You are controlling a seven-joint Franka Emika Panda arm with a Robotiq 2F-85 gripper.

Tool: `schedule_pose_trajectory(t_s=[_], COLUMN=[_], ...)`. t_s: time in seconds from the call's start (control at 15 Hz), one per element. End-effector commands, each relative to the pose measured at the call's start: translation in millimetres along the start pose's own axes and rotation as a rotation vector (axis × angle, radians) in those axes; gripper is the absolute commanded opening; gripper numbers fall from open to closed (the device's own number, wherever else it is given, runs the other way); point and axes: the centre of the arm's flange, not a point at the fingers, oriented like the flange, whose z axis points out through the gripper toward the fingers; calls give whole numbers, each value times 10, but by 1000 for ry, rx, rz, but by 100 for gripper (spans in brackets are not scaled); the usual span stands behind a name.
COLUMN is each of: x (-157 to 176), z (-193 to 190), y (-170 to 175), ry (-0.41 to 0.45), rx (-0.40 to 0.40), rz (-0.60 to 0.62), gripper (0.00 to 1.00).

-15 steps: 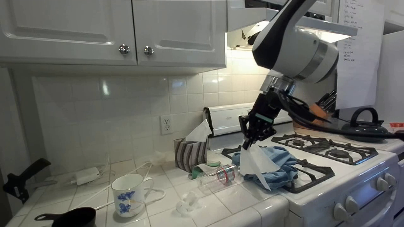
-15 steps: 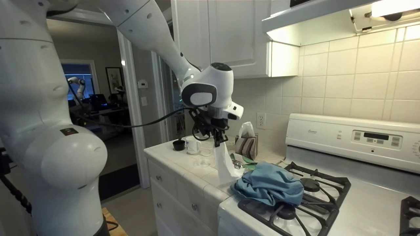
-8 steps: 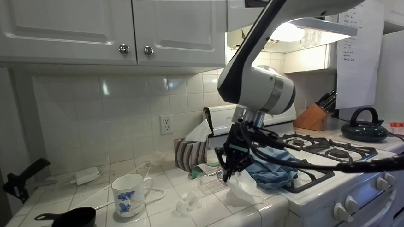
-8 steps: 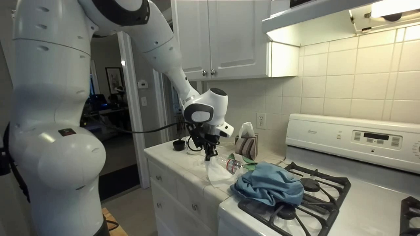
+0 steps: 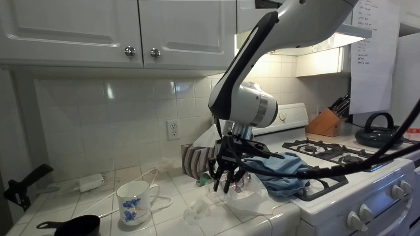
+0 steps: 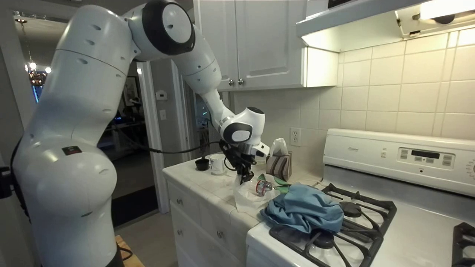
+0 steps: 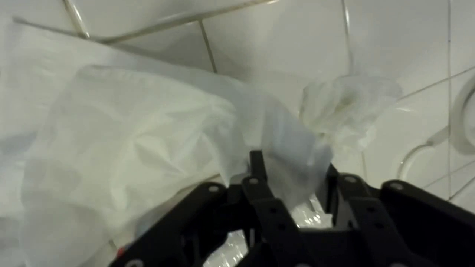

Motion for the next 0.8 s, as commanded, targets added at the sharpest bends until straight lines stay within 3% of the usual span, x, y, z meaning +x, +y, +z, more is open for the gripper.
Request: schedule_pose_trajectory(t_s=[0.0,0.27,0.53,0.6,0.73], x=[66,-64,-120,-14,59], z=[-514,-854,-804,-844,-818], y=[-176,-162,232,576,939], ry=[-30,-107,-97,-83,-44], rx=[21,-16,-246,-303,-409], rz=[-95,-150,-242,-258,-305], gripper=[68,96,100,100,100])
